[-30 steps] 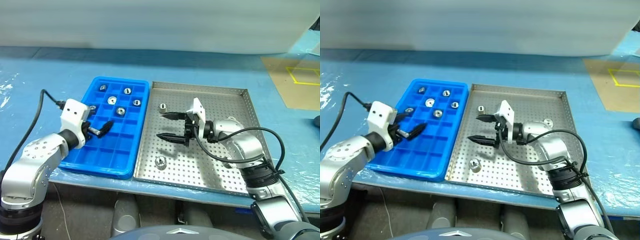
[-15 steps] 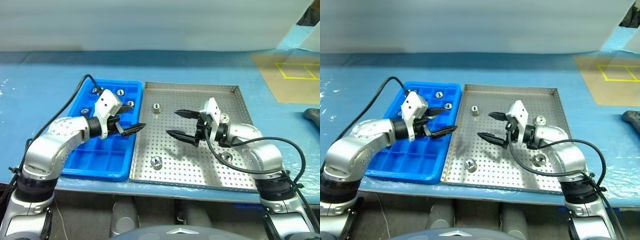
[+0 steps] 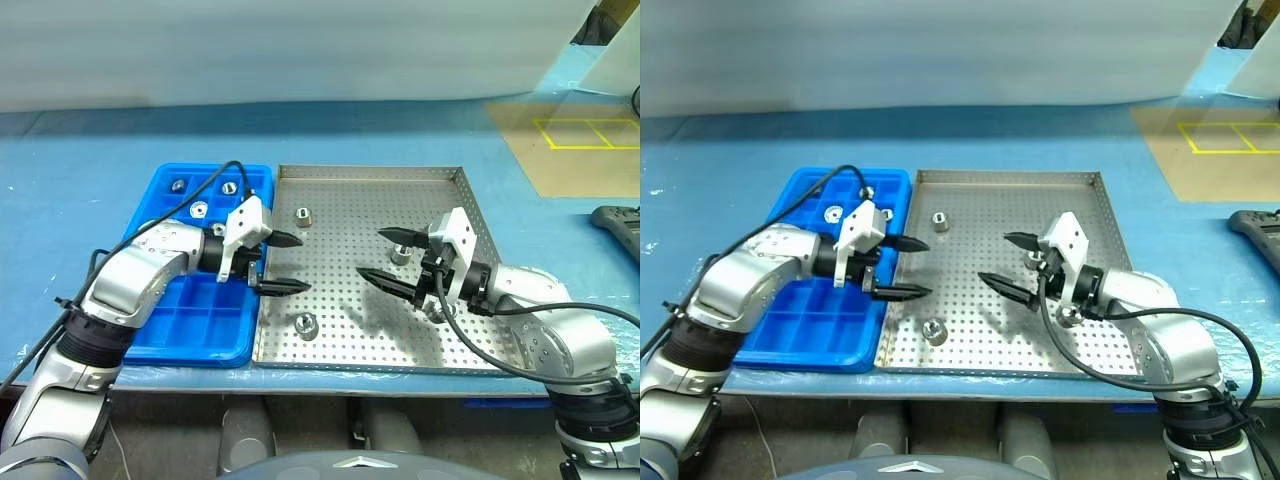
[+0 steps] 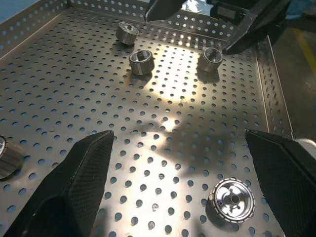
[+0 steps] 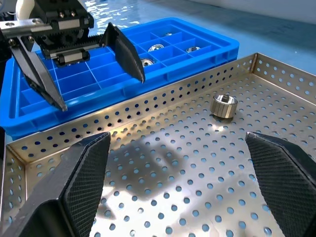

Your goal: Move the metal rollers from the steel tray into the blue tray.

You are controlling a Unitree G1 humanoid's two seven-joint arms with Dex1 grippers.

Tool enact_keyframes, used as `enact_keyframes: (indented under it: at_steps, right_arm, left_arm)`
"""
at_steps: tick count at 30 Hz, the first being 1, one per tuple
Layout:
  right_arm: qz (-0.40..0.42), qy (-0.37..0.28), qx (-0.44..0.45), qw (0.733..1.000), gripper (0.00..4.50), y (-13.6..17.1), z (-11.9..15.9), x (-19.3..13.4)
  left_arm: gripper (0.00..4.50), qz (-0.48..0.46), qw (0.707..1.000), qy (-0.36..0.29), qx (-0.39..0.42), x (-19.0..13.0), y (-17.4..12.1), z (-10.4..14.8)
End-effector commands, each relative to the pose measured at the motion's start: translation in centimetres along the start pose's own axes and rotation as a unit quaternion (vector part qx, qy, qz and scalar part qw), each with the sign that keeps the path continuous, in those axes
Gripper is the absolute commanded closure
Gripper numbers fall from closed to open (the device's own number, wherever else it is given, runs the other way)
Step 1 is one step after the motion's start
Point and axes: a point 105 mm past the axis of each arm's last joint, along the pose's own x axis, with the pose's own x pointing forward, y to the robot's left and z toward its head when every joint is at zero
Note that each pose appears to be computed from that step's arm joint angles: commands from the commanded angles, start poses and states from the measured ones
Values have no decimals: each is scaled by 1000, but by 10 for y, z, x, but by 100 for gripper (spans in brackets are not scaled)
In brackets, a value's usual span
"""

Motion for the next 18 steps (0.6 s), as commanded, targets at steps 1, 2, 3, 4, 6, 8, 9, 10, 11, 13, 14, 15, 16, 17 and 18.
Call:
enact_keyframes:
  at_steps: [1,2,3,4,6,8,9,10,11,13,14,15,16,17,18]
  right_arm:
    - [-15,-19,-14,1000,0,3,12,-6]
    - [-18,-19,-13,1000,0,3,13,-6]
    - [-19,-19,-12,1000,0,3,13,-7]
    - [-20,-19,-11,1000,0,4,12,-7]
    - [-23,-17,-9,1000,0,5,12,-8]
    - [-27,-14,-8,1000,0,5,11,-9]
    - [-28,-13,-7,999,0,5,11,-10]
    - [-30,-12,-7,999,0,5,11,-10]
    - [-30,-11,-7,999,0,5,11,-11]
    - [-31,-9,-5,999,0,5,11,-12]
    - [-32,-8,-5,999,0,5,11,-12]
    - [-32,-7,-4,999,0,5,10,-12]
    - [-32,-6,-3,999,0,6,10,-12]
    - [-31,-5,-1,999,0,6,10,-12]
    - [-30,-4,0,1000,0,7,9,-12]
  left_arm:
    - [2,-42,998,19,46,7,-4,-1]
    - [2,-50,997,23,50,9,-4,-2]
    - [2,-54,997,25,53,10,-4,-3]
    - [2,-58,996,29,58,12,-4,-4]
    - [2,-73,994,41,65,16,-6,-6]
    - [2,-85,993,48,72,21,-8,-7]
    - [2,-90,992,52,75,23,-8,-8]
    - [2,-96,991,57,75,25,-9,-9]
    - [2,-100,990,62,76,25,-10,-10]
    - [2,-109,988,77,77,25,-12,-14]
    - [2,-111,987,83,76,24,-13,-16]
    - [2,-110,987,88,76,23,-13,-18]
    - [2,-109,987,93,76,23,-13,-19]
    - [2,-109,986,99,78,22,-13,-19]
    - [2,-109,985,104,80,22,-13,-19]
